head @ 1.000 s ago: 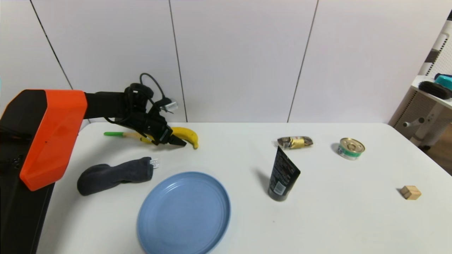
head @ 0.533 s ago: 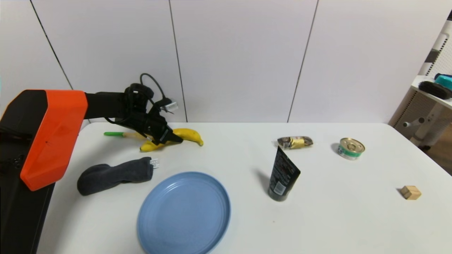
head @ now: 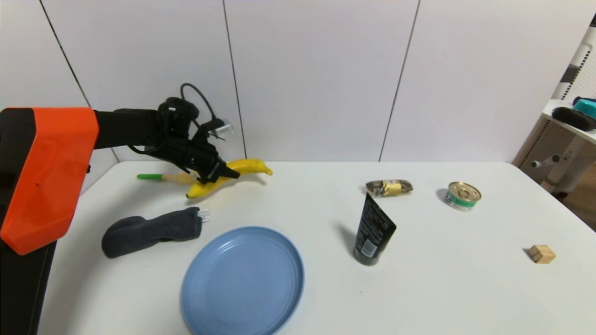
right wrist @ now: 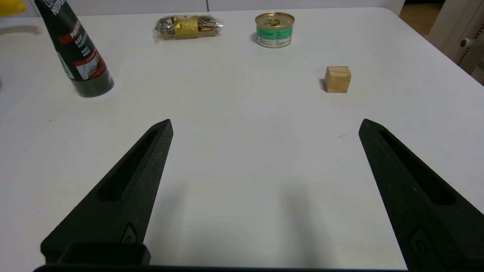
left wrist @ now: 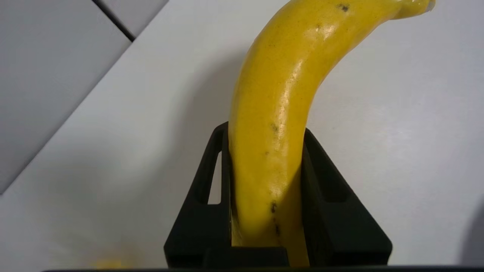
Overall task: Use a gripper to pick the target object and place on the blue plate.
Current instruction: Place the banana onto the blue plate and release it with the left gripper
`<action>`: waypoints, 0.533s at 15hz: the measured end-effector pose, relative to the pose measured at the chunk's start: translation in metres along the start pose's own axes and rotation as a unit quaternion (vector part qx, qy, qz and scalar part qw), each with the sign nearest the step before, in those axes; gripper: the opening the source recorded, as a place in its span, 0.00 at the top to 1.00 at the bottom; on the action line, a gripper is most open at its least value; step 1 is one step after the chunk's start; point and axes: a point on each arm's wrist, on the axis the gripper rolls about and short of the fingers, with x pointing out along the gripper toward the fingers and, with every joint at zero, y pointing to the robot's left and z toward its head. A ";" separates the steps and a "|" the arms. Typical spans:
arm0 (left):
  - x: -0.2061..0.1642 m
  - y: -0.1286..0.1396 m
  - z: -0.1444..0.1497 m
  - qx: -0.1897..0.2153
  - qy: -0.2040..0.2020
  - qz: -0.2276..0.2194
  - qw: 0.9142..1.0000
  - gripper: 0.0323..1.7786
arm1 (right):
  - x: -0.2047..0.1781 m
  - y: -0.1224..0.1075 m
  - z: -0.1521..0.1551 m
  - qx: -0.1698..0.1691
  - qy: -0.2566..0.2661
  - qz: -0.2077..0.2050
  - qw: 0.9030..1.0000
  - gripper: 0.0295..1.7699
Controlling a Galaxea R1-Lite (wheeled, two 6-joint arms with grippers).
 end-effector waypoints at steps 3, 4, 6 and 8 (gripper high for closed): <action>-0.032 -0.026 0.025 0.014 -0.004 -0.011 1.000 0.72 | 0.000 0.000 0.000 0.000 0.000 0.000 1.000 0.04; -0.046 -0.039 0.033 0.022 -0.001 -0.019 1.000 0.72 | 0.000 0.000 0.000 0.000 0.000 0.000 1.000 0.04; -0.071 -0.068 0.039 0.036 0.014 -0.035 0.999 0.72 | 0.000 0.000 0.000 0.000 0.000 0.000 1.000 0.04; -0.090 -0.100 0.034 0.047 0.032 -0.056 0.997 0.72 | 0.000 0.000 0.000 0.000 0.000 0.000 1.000 0.04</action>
